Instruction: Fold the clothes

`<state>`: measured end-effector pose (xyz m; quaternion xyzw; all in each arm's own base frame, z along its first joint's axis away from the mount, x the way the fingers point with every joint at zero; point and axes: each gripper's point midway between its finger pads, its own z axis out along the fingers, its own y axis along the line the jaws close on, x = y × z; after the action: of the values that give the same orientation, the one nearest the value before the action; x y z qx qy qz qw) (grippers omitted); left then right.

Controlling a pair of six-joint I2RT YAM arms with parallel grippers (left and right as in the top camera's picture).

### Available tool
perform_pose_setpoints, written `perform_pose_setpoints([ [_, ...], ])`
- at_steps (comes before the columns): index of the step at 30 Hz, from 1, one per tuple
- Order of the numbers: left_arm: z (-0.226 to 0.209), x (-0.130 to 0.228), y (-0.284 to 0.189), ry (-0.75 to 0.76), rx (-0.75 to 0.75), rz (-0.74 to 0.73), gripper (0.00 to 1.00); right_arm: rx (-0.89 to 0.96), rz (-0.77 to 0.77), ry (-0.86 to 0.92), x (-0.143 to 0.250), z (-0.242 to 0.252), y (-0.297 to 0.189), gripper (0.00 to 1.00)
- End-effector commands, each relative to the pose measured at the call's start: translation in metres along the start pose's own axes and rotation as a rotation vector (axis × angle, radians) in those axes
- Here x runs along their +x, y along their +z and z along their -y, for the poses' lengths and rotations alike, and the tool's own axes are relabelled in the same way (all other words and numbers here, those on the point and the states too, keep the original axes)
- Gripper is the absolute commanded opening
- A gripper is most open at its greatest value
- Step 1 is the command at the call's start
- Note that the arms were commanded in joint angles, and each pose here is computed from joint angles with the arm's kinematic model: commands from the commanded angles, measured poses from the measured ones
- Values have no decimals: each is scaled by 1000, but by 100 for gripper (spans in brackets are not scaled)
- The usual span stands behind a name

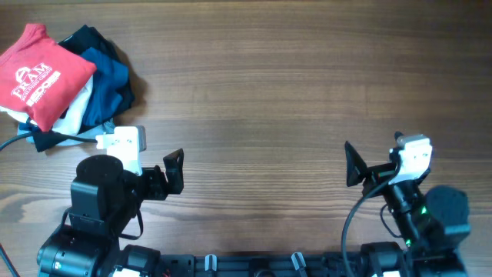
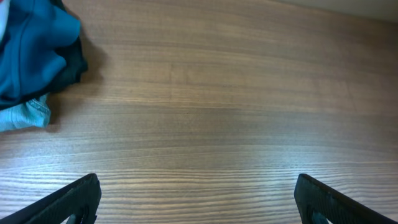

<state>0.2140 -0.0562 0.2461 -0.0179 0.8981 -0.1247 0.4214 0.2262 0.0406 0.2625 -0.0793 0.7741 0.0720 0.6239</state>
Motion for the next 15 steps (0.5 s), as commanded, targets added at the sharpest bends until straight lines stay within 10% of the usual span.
perform_pose_setpoints([
  [1,-3,1,1,4,-14,1,100,-48,135,-58,1,-11,-7,100],
  [15,-3,1,1,4,-14,1,100,-25,361,-119,31,-6,15,100],
])
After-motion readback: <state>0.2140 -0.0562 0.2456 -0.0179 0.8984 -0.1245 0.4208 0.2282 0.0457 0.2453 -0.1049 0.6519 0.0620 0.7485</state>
